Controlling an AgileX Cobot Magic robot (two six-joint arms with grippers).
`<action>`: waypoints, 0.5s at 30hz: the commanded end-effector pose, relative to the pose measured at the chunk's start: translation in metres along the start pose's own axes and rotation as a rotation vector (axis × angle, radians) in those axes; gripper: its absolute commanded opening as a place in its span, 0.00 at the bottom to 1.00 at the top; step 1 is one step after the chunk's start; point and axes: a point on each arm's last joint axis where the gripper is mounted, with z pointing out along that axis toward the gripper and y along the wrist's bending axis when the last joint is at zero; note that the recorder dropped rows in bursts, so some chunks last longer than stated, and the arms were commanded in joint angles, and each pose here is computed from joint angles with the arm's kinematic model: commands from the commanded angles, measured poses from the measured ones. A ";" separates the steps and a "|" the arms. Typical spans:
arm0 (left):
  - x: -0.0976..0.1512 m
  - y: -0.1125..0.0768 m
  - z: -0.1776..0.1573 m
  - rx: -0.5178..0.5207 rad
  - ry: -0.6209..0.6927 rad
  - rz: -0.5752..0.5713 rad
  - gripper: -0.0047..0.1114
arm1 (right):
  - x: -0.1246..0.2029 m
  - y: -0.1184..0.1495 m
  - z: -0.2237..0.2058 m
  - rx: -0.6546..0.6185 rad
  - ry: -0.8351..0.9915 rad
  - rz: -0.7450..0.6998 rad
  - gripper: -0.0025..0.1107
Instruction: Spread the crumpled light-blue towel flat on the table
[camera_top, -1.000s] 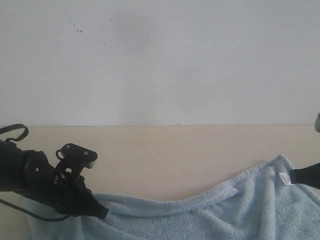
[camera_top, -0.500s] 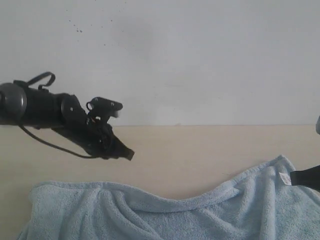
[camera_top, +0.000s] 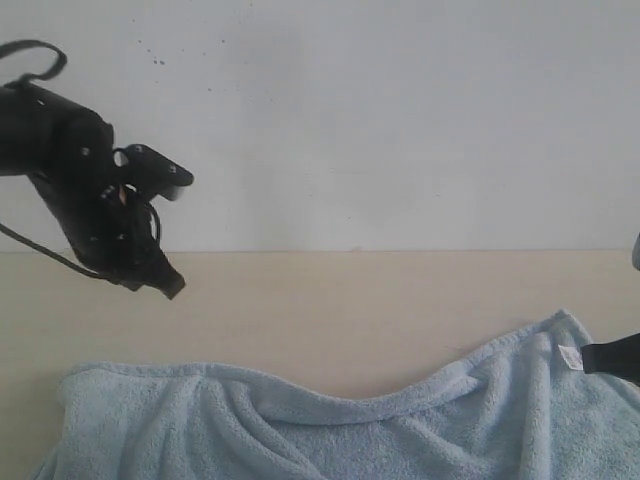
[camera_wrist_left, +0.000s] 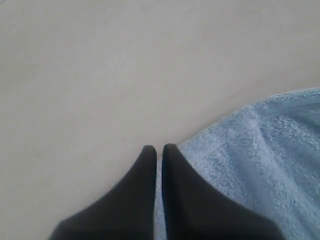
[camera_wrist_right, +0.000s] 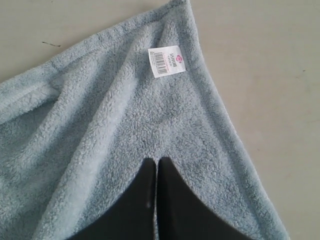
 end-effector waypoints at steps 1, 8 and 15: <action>0.015 0.009 -0.041 0.008 -0.036 -0.094 0.08 | 0.002 -0.001 0.001 0.005 0.019 0.003 0.02; 0.077 -0.014 -0.067 0.089 -0.001 -0.150 0.08 | 0.004 -0.001 0.001 0.006 0.036 0.019 0.02; 0.142 -0.029 -0.048 -0.015 0.074 -0.139 0.08 | 0.008 0.007 0.000 -0.006 0.072 -0.023 0.02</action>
